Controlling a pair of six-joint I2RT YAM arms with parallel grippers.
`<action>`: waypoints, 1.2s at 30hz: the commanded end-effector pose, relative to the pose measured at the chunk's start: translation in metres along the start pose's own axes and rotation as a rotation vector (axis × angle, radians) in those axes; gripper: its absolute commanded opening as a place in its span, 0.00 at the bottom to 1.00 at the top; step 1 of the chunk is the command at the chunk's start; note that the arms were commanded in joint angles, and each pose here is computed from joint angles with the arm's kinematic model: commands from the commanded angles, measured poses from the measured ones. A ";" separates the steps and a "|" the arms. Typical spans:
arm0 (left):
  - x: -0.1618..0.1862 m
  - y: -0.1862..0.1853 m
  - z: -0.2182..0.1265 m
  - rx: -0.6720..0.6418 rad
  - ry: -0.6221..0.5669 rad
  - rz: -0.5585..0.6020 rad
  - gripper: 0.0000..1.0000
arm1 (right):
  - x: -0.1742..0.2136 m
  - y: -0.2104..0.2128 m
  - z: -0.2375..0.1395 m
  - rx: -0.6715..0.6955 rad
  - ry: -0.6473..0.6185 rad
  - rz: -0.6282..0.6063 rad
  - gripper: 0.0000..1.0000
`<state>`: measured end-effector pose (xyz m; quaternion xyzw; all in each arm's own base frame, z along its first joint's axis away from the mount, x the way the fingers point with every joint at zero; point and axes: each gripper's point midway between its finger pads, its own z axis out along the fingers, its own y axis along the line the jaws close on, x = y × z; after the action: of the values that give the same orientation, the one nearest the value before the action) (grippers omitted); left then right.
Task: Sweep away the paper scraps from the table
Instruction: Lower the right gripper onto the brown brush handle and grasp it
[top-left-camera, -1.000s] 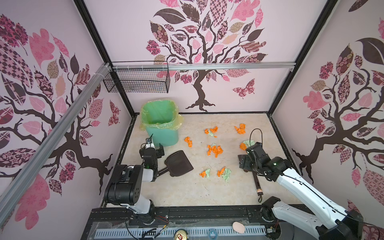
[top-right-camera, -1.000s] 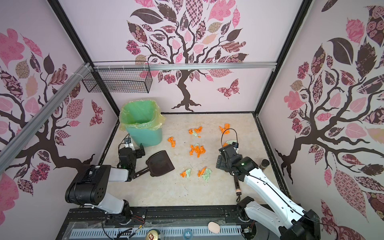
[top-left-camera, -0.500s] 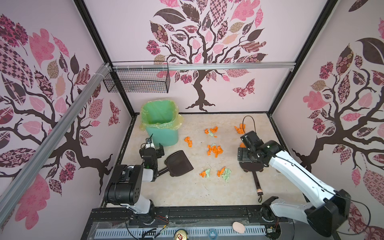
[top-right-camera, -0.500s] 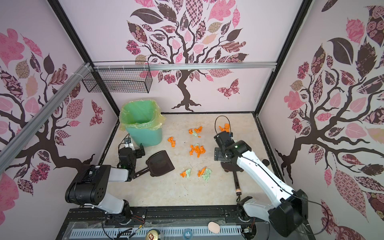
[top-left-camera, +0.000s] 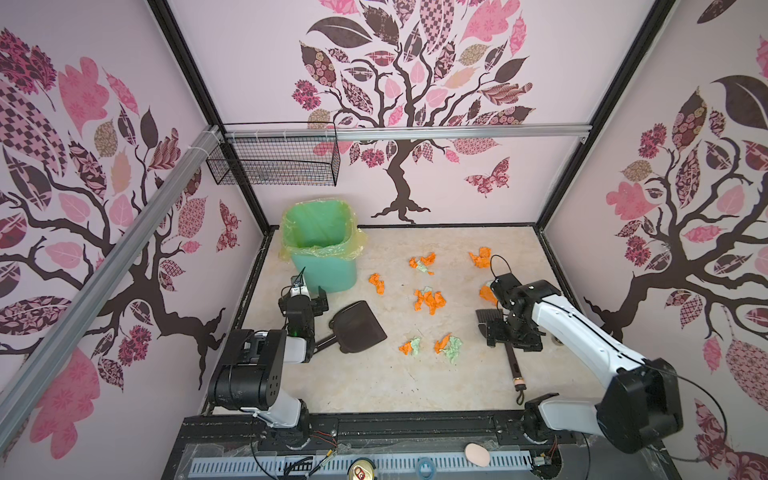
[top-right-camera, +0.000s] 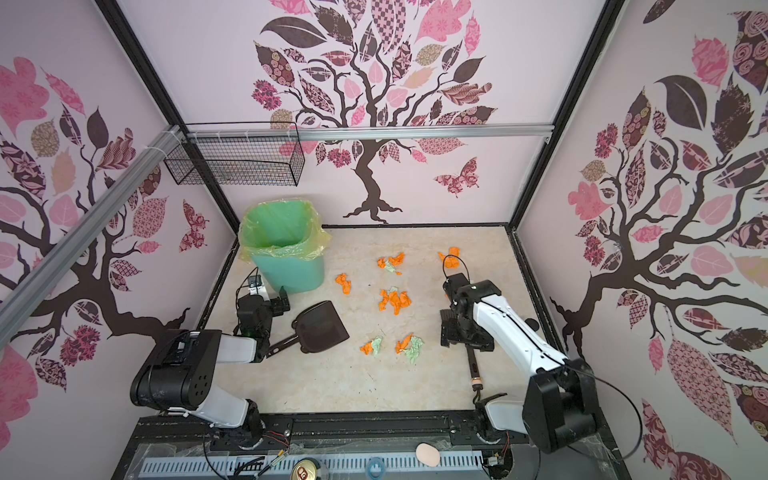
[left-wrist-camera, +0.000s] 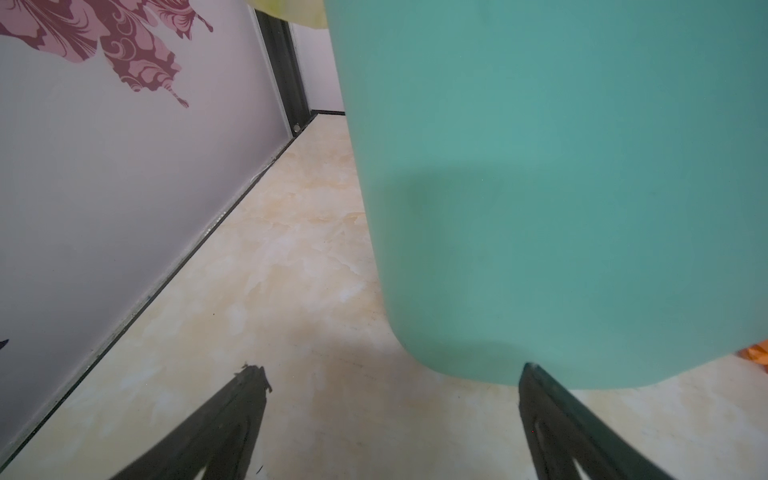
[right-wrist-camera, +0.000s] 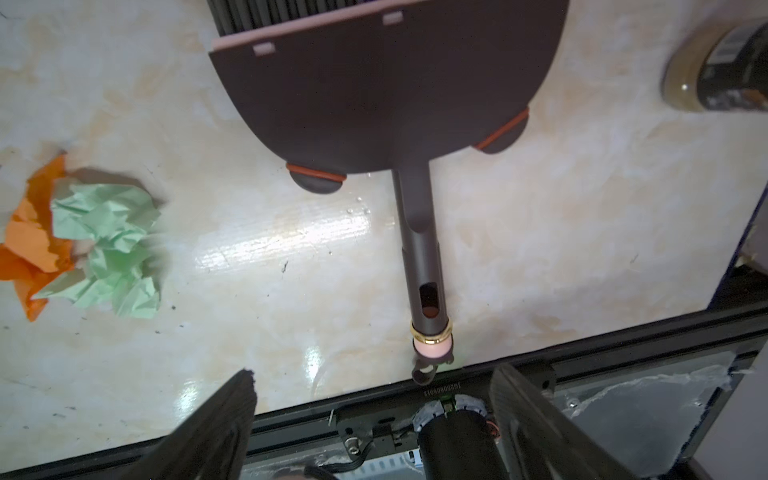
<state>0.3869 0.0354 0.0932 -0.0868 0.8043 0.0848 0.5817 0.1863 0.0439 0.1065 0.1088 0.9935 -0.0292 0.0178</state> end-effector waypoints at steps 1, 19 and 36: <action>-0.013 -0.002 0.007 0.014 -0.026 -0.013 0.97 | 0.040 -0.009 0.011 -0.016 0.087 0.074 0.87; -0.013 -0.001 0.007 0.019 -0.024 -0.018 0.97 | 0.038 -0.025 0.043 0.090 0.030 0.215 0.89; -0.013 -0.001 0.007 0.020 -0.025 -0.019 0.97 | 0.031 -0.014 0.077 0.175 0.182 0.121 0.80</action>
<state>0.3907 0.0349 0.0963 -0.0846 0.8030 0.0745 0.5852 0.1521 0.0276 0.0291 0.1834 0.9736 -0.1114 -0.0782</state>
